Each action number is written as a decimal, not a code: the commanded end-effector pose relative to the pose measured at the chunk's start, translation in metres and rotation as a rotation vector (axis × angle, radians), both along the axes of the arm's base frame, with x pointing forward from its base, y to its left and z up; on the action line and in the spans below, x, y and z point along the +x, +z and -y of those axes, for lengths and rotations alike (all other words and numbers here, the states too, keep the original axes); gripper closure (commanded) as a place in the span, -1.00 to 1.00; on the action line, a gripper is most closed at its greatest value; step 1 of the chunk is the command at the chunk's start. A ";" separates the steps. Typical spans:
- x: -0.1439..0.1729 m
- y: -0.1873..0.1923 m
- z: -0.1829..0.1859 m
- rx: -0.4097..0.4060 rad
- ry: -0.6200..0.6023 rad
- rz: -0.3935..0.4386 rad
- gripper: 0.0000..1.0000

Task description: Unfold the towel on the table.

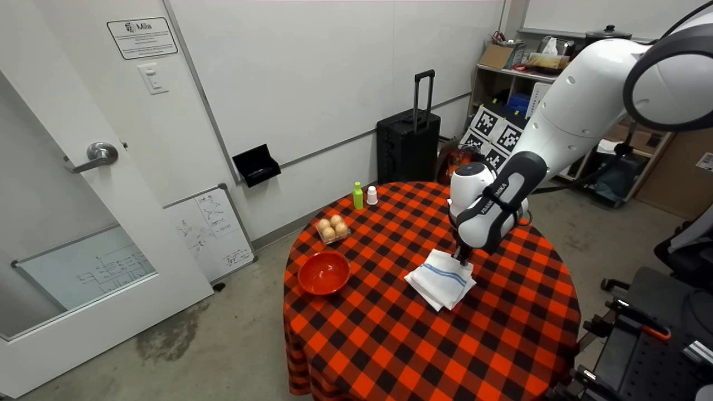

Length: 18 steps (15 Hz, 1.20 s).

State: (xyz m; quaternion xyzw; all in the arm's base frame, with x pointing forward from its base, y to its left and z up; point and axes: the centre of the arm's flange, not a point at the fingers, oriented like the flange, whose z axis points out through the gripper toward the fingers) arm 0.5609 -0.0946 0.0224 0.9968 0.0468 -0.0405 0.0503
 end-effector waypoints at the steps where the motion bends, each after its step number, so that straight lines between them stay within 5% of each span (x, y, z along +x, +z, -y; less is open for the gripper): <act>1: 0.006 0.024 0.007 -0.040 0.012 0.059 0.99; 9: 0.021 0.162 0.060 -0.172 0.118 0.192 0.99; 18: -0.023 0.354 0.100 -0.283 0.190 0.319 0.99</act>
